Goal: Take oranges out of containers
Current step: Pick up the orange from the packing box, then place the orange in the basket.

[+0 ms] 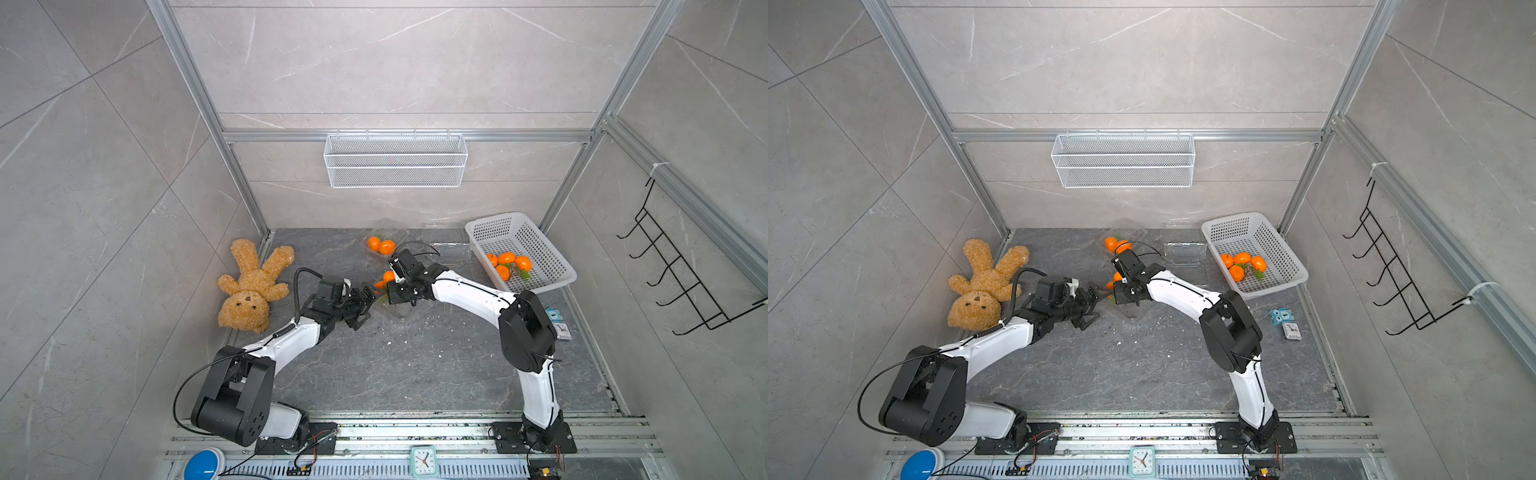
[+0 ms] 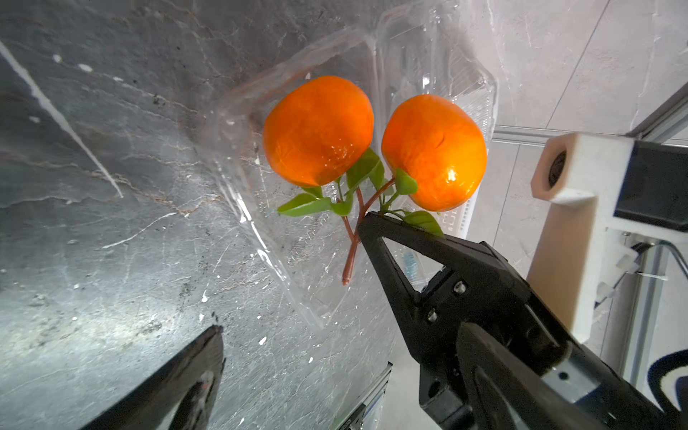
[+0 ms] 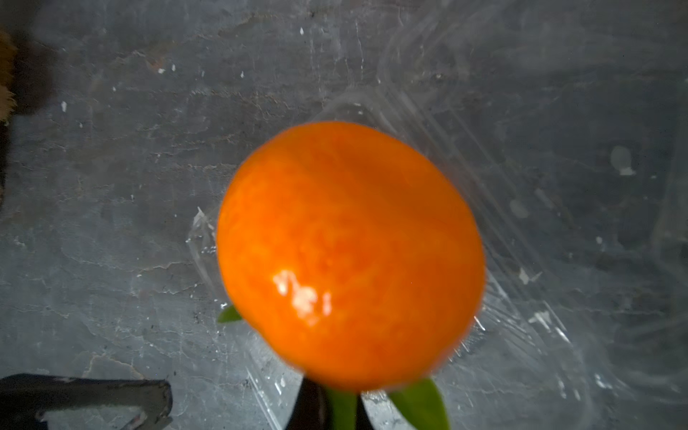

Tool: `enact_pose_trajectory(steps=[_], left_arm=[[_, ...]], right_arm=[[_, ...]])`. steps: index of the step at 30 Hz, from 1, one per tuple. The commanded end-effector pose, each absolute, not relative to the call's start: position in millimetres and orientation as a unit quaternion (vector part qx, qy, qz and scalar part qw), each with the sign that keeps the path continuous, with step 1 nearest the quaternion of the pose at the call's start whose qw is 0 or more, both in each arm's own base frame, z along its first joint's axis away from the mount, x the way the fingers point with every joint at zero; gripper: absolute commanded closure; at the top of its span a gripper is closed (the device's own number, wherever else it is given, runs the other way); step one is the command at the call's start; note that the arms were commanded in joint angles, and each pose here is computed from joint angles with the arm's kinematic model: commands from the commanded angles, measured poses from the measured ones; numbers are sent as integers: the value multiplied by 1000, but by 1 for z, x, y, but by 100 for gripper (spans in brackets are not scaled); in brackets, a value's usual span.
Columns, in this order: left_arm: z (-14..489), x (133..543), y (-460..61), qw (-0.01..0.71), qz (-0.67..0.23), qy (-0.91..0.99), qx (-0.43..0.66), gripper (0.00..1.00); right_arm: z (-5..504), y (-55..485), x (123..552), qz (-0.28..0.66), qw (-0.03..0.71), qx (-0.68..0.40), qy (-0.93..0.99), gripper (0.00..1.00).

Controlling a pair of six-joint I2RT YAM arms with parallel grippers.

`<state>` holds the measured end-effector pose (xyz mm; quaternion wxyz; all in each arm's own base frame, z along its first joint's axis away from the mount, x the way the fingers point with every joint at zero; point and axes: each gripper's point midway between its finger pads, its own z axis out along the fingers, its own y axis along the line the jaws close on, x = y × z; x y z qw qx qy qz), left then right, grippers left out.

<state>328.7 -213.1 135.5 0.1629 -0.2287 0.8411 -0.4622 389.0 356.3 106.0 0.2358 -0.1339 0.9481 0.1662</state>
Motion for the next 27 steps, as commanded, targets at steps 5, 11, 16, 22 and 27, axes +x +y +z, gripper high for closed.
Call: enact_pose_trajectory(steps=[5,11,16,22,27], left_arm=[[211,345,-222,237,-483,825,-173,1],[249,355,-263,262,-494,822,-111,1],[266,362,-310,268,-494,825,-58,1],[267,374,-363,252,-504,826,-24,0],[256,387,-391,231,-510,828,-15,1]], right_arm=[[181,328,395,209,277,-97,933,100],[228,246,424,216,317,-13,923,100],[236,152,453,211,331,92,915,100],[215,50,490,236,324,224,888,100],[184,4,521,231,314,282,876,100]])
